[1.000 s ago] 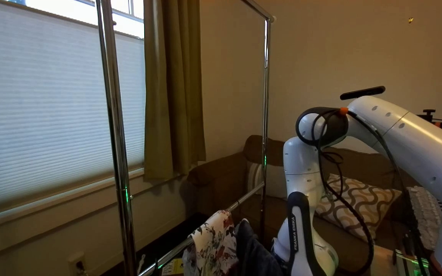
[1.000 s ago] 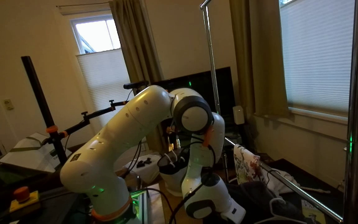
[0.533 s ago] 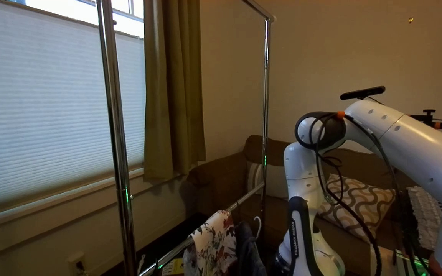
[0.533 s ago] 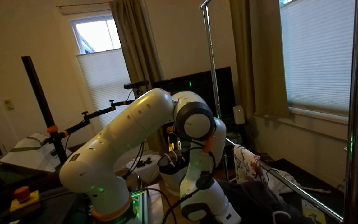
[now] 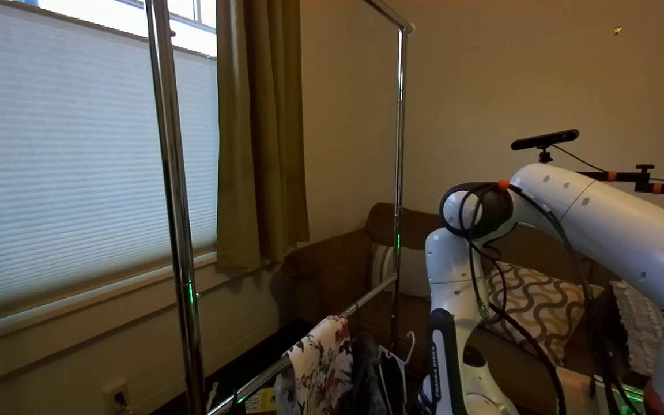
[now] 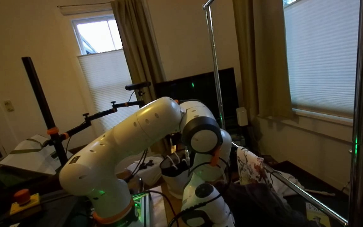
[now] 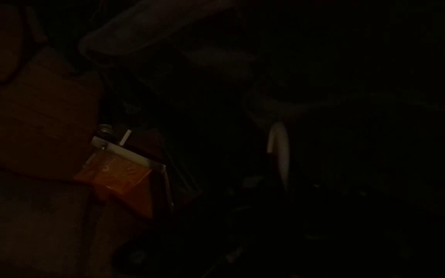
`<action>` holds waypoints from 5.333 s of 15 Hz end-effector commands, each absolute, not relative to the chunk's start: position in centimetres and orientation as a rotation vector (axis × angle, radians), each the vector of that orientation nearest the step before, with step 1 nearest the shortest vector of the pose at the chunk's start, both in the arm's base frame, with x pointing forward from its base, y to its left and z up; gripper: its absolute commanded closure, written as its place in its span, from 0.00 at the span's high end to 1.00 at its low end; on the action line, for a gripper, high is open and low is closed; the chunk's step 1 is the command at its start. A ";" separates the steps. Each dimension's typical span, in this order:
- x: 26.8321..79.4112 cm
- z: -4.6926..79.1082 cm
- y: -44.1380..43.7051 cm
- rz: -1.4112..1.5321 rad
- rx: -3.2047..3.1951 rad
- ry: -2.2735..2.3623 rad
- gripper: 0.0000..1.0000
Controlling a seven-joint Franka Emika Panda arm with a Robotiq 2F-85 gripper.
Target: Remove the white hang wire from the second rale and put it on the right corner on the first rale
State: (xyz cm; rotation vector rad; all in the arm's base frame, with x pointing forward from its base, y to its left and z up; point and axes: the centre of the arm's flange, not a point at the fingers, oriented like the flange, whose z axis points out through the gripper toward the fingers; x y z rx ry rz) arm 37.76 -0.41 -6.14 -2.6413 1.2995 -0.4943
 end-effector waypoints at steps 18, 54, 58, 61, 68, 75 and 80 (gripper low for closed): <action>28.0 8.6 -11.0 -0.001 -3.093 1.226 0.02; 30.9 31.6 -20.9 -1.250 -3.203 1.292 0.02; 33.3 30.4 -21.6 -1.297 -3.205 1.281 0.08; 32.1 34.4 -22.0 -1.392 -3.205 1.053 0.02; 28.8 45.9 -27.6 -1.538 -3.322 0.567 0.02; 27.5 57.0 -32.5 -1.540 -3.160 0.625 0.02; 27.8 52.8 -34.5 -1.616 -3.126 0.669 0.08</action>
